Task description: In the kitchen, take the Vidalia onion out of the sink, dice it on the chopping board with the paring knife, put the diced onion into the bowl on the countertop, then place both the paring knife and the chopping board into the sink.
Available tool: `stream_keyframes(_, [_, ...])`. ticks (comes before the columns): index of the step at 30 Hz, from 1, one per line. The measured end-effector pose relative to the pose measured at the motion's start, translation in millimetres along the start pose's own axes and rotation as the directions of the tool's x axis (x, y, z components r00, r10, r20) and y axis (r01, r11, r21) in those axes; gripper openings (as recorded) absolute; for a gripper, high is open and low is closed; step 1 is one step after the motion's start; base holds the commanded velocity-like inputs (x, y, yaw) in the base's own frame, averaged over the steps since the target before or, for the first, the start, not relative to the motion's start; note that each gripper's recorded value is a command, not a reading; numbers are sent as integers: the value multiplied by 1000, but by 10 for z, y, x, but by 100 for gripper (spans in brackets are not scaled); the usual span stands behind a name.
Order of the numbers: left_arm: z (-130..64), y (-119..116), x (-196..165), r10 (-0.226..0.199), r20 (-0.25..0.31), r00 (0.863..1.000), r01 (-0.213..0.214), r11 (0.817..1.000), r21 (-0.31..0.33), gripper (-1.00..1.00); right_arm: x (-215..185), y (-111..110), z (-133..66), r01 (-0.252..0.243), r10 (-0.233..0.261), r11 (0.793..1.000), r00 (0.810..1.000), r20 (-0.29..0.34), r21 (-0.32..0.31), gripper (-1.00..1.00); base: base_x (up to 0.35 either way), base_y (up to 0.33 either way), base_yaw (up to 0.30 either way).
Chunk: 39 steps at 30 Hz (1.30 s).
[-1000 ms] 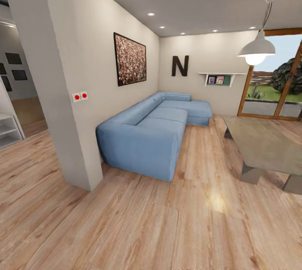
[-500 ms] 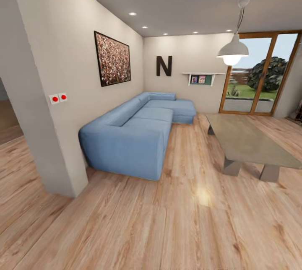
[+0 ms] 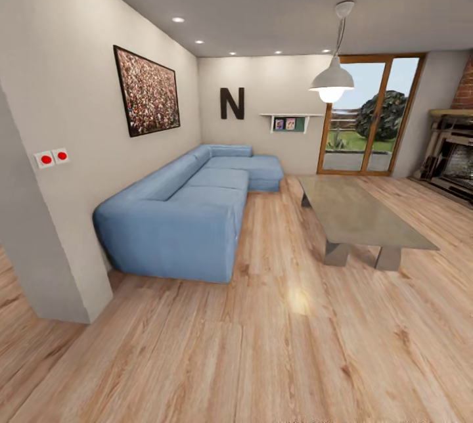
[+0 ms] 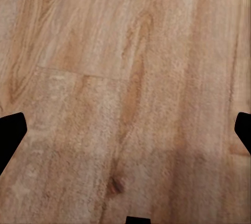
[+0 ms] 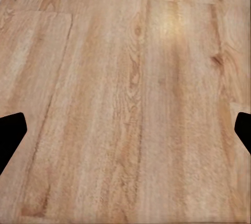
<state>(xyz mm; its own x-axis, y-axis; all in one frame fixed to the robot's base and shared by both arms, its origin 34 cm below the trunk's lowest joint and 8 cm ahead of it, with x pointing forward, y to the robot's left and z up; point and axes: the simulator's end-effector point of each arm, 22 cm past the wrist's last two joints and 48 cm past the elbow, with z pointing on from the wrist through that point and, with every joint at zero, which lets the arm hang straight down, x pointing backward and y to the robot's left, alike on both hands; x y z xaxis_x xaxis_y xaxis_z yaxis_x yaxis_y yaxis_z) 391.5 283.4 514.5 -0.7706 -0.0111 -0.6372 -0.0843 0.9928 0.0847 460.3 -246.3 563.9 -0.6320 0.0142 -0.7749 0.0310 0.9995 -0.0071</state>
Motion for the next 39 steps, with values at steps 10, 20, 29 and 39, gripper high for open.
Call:
stream_keyframes(10, [0,0,-1,0,0,1000,0,1000,0,100,1,-6,0,0,0,1000,1000,0,1,100,0,0,-242])
stream_keyframes(20, [0,-1,-1,1,0,1000,-1,1000,0,100,0,-21,1,2,-2,1000,1000,0,2,100,0,0,-242])
stream_keyframes(29, [0,-1,-1,1,0,1000,-1,1000,0,100,-2,-25,1,3,-3,1000,1000,0,2,100,0,0,-242])
stream_keyframes(39, [1,3,-7,0,2,1000,0,1000,-1,100,-1,-28,1,3,-3,1000,1000,0,3,100,0,0,-242])
